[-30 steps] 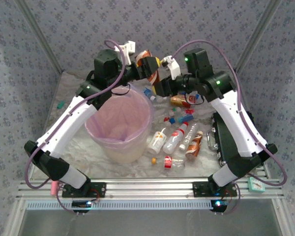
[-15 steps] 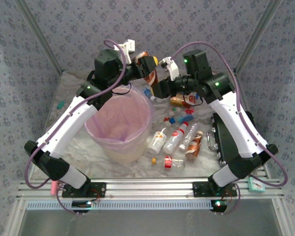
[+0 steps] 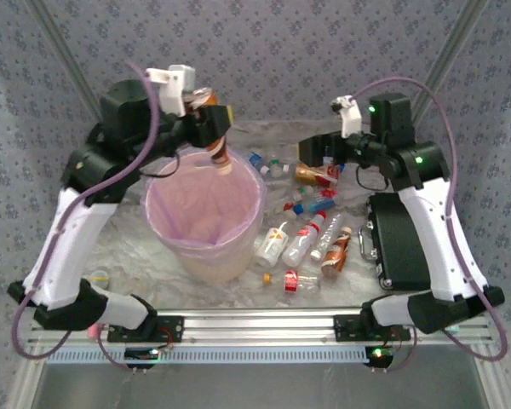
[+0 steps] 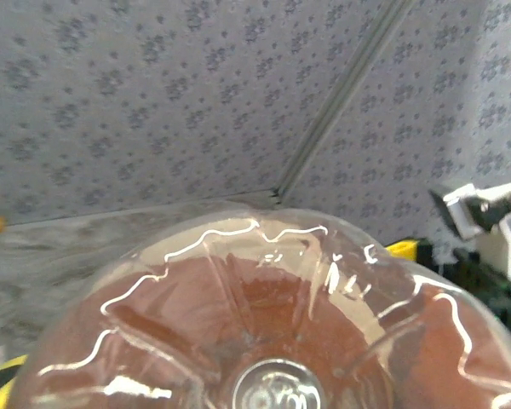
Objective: Put the plastic bottles in the bin
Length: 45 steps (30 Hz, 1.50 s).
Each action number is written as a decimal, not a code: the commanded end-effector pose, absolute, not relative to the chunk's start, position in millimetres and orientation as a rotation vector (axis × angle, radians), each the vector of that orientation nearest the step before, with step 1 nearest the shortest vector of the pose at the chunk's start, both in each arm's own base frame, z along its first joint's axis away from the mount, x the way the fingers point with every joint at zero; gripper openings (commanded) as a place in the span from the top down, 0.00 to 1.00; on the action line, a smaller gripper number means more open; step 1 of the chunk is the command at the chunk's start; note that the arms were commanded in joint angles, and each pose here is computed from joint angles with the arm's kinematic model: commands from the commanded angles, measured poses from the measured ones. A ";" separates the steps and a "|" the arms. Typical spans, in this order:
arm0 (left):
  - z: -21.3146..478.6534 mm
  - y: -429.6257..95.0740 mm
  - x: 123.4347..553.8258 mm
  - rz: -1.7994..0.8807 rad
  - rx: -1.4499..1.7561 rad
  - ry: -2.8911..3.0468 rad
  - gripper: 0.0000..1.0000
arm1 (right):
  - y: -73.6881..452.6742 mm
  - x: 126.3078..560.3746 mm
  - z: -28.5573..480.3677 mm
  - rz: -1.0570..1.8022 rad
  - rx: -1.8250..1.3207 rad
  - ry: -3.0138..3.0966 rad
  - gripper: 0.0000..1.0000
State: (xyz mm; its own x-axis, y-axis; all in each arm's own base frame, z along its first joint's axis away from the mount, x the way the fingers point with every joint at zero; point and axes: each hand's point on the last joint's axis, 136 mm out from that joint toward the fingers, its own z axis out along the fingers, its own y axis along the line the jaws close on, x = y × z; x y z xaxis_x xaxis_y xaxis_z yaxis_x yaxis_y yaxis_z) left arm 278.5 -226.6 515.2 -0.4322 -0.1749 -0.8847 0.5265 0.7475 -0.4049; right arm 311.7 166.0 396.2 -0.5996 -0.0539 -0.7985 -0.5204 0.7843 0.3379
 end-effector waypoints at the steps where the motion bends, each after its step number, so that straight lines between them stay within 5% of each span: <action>1: 454.4 -194.2 261.1 -0.565 0.354 2.087 0.61 | 135.8 310.4 363.6 0.652 -0.270 2.242 0.02; 15: 309.0 -188.8 279.0 -0.239 0.498 2.430 0.75 | 75.0 283.7 250.4 0.477 0.119 2.541 0.02; 27: 213.5 -197.8 270.2 -0.217 0.553 2.574 0.77 | 59.0 288.6 234.1 0.440 0.212 2.534 0.02; 38: 148.9 -205.4 268.1 -0.226 0.605 2.622 0.66 | 37.5 269.1 189.5 0.362 0.505 2.650 0.00; 43: 129.6 -207.7 270.3 -0.231 0.607 2.606 0.64 | 49.8 245.5 155.7 0.318 0.491 2.764 0.06; 45: 121.6 -207.3 270.3 -0.226 0.611 2.606 0.56 | 54.6 235.0 144.8 0.291 0.486 2.801 0.09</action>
State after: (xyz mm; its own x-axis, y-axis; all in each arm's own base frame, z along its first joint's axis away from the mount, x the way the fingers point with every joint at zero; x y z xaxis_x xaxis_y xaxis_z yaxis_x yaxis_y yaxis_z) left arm 262.2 -196.1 123.4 -0.8294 0.3731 -0.4159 0.4287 0.9023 -0.0455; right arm 255.3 55.9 160.4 -0.8939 0.3317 -0.3016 0.2425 0.9236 0.2970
